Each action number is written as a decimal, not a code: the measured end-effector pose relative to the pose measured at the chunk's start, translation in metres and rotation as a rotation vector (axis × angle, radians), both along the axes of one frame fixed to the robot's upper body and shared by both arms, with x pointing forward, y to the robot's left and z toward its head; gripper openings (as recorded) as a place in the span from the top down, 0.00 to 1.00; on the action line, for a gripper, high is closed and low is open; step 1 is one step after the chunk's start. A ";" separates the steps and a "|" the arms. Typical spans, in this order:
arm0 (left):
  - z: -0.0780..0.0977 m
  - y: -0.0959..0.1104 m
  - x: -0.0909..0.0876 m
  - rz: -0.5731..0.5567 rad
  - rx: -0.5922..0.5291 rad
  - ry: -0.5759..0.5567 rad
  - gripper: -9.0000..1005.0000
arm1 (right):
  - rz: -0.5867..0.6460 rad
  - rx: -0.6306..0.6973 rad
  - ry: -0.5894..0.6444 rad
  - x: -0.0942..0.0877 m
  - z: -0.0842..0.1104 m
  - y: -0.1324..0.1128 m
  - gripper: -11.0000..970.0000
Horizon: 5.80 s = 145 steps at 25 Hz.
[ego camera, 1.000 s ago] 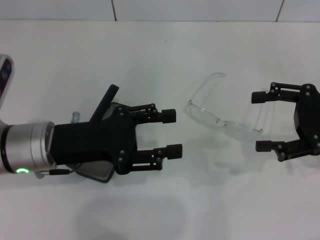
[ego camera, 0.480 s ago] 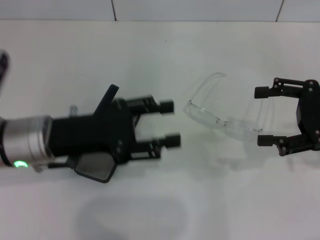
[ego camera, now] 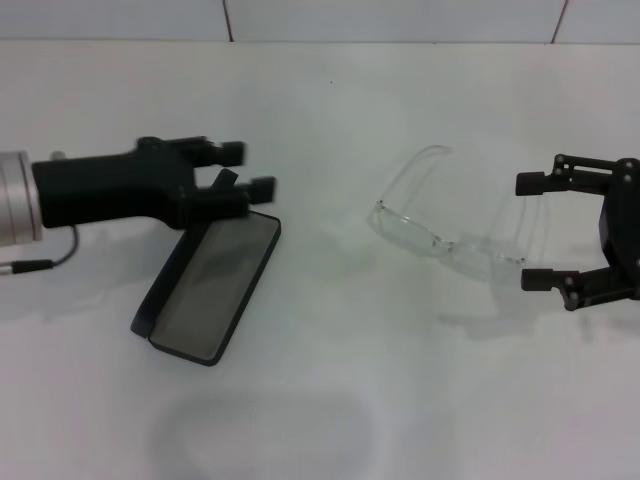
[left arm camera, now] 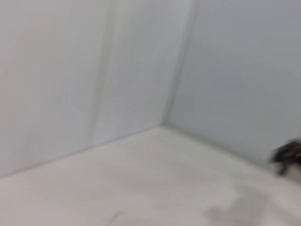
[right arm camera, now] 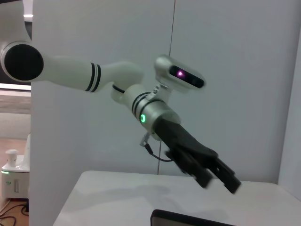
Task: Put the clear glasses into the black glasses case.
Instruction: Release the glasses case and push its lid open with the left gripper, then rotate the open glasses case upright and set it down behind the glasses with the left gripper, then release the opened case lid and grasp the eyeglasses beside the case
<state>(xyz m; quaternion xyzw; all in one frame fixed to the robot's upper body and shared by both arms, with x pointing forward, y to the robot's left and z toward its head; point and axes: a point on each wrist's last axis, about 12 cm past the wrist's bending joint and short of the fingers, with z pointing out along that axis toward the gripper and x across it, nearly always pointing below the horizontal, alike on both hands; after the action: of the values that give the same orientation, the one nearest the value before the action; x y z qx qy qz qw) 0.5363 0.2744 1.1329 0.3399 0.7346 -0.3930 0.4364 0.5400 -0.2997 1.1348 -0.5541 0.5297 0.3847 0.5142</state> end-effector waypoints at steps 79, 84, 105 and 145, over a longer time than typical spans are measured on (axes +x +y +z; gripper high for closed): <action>0.010 -0.094 0.084 -0.258 0.581 -0.375 0.78 | 0.189 -0.119 -0.137 -0.054 -0.042 -0.006 0.08; 0.008 -0.110 0.076 -0.352 0.591 -0.378 0.78 | 0.190 -0.117 -0.137 -0.054 -0.042 -0.006 0.09; 0.019 -0.120 0.056 -0.398 0.571 -0.464 0.69 | 0.120 -0.080 -0.105 -0.059 -0.042 -0.013 0.09; -0.057 -0.039 -0.033 0.060 -0.219 -0.489 0.38 | -0.118 -1.045 0.125 0.056 0.016 0.133 0.31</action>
<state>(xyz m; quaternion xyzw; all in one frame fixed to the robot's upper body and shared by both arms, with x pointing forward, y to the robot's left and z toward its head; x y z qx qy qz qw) 0.5030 0.2356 1.0762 0.3538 0.5703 -0.3633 0.6462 0.5959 -0.1663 1.1506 -0.6816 0.7109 0.0721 0.1577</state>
